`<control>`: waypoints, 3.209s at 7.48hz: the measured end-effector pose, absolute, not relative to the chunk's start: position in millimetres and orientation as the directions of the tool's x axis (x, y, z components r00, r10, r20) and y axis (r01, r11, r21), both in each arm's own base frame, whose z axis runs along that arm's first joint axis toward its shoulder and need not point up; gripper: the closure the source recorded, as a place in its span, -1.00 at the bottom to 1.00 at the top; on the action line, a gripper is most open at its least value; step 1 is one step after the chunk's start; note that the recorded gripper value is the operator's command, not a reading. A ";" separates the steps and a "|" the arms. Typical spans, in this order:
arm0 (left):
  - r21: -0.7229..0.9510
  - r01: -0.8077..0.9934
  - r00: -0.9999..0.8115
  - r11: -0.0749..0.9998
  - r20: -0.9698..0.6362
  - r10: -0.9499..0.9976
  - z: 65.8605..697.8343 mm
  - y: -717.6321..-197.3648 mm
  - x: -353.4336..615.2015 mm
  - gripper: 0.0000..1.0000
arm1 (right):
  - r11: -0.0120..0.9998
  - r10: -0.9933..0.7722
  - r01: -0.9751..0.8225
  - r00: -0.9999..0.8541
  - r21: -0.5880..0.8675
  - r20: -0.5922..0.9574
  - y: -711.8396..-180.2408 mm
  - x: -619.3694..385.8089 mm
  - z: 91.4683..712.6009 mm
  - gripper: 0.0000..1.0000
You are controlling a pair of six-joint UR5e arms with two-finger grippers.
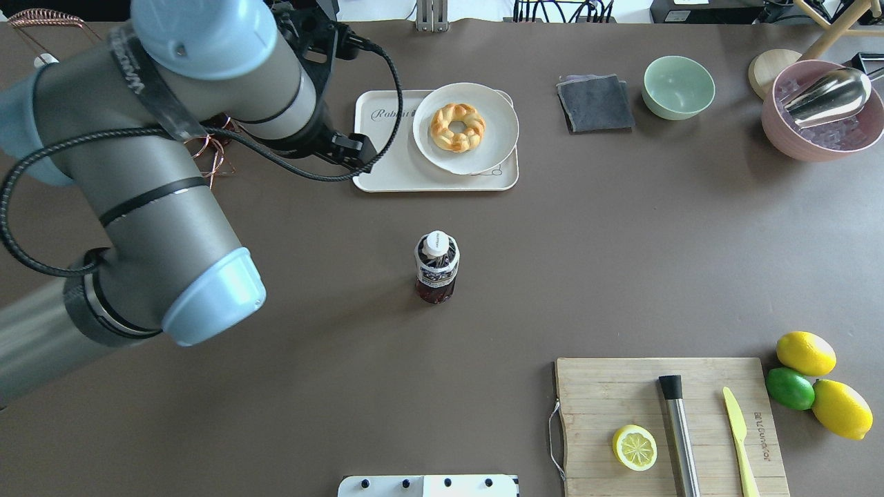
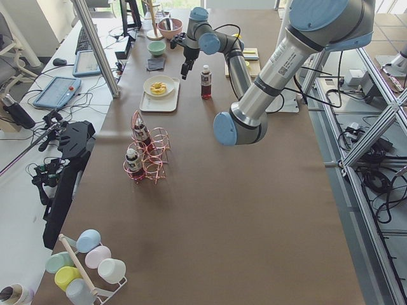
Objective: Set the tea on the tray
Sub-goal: 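Open the left gripper and withdraw it back toward the rack, then reach the right gripper over to the standing tea bottle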
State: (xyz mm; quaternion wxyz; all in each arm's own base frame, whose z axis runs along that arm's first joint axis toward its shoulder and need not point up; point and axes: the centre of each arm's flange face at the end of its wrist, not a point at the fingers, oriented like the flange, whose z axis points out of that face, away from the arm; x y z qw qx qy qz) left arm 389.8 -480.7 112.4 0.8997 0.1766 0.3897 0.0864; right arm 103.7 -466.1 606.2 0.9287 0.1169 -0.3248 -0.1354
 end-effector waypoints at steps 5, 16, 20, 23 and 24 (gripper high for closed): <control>0.289 -0.056 0.711 0.956 -0.661 0.241 285.1 -507.2 162.0 -0.92 | 0.934 -0.331 0.177 0.753 0.309 0.569 -467.3 103.8 604.9 -1.00; 0.097 -0.119 0.717 0.988 -0.680 0.153 466.4 -437.3 1.4 -0.94 | 0.916 -0.387 0.240 0.737 0.320 0.554 -476.8 74.1 597.7 -1.00; 0.095 -0.116 0.717 0.989 -0.681 0.150 466.1 -436.8 1.3 -0.94 | 0.886 -0.447 0.256 0.698 0.388 0.559 -506.6 -18.6 504.8 -1.00; 0.097 -0.116 0.717 0.989 -0.681 0.150 466.1 -439.5 1.7 -0.94 | 0.868 -0.483 0.248 0.622 0.430 0.616 -511.7 -116.5 415.5 -1.00; 0.097 -0.116 0.717 0.989 -0.681 0.151 466.0 -440.4 1.9 -0.94 | 0.906 -0.411 0.190 0.609 0.379 0.678 -498.0 -149.3 382.2 -1.00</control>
